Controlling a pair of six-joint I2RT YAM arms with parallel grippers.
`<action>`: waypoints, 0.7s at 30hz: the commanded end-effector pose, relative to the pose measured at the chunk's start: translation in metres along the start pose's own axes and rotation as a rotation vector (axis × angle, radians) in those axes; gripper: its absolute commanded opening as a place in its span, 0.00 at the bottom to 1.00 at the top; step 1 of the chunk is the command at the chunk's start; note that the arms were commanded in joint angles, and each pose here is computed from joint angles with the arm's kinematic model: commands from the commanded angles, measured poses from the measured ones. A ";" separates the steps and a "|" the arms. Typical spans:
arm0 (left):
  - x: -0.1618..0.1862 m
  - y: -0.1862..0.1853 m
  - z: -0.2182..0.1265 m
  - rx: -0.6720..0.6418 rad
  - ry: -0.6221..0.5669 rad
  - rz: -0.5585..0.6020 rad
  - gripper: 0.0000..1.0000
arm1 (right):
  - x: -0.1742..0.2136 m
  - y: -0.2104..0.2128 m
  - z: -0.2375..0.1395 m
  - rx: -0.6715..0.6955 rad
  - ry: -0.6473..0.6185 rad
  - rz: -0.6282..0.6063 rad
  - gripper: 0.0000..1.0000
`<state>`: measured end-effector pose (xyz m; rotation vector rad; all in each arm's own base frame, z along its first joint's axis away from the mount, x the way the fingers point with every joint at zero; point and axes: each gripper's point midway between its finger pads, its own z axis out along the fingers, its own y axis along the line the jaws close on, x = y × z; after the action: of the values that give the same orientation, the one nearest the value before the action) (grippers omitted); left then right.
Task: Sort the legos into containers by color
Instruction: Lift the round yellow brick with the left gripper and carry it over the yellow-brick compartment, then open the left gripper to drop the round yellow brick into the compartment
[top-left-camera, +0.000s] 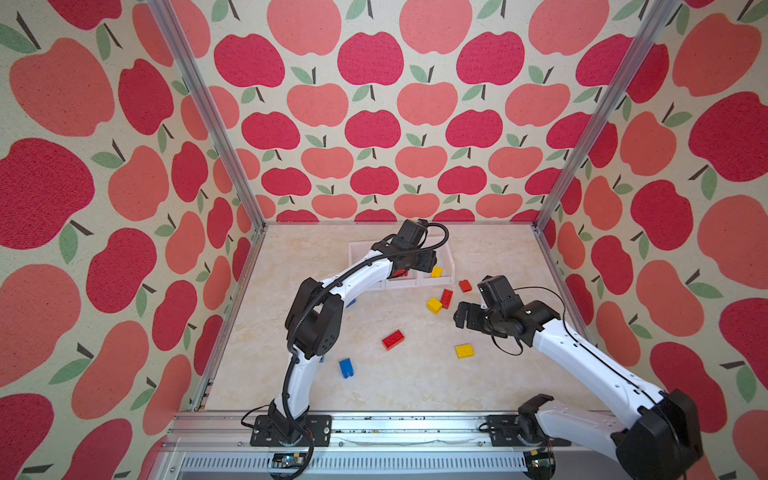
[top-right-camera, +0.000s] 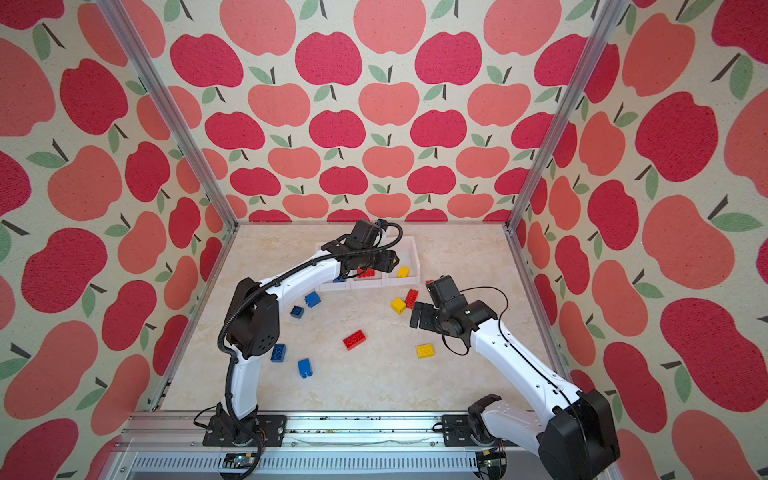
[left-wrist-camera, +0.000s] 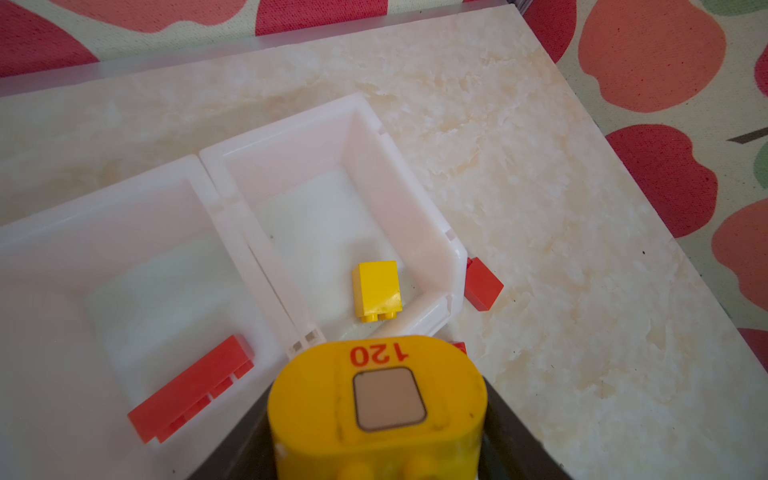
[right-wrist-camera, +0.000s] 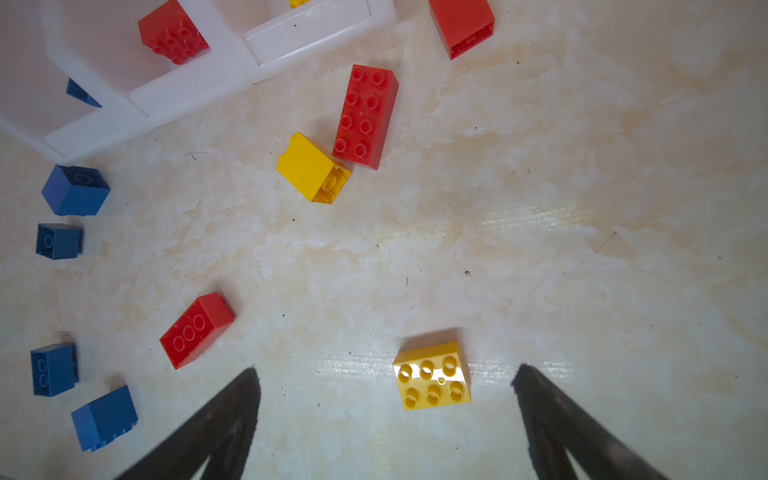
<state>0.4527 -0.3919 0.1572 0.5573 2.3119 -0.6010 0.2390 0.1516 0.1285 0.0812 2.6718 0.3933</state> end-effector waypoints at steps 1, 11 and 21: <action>-0.019 -0.003 0.016 0.041 -0.046 0.011 0.54 | 0.005 -0.010 -0.001 0.032 0.007 0.025 0.98; -0.034 0.007 0.060 0.043 -0.051 -0.002 0.55 | 0.008 -0.014 -0.001 0.047 0.014 0.026 0.98; -0.038 0.018 0.070 0.011 -0.043 -0.008 0.79 | 0.006 -0.014 -0.001 0.049 0.013 0.029 0.99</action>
<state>0.5190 -0.4284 0.1339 0.5326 2.2624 -0.6456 0.2363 0.1474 0.1248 0.0913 2.6857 0.3684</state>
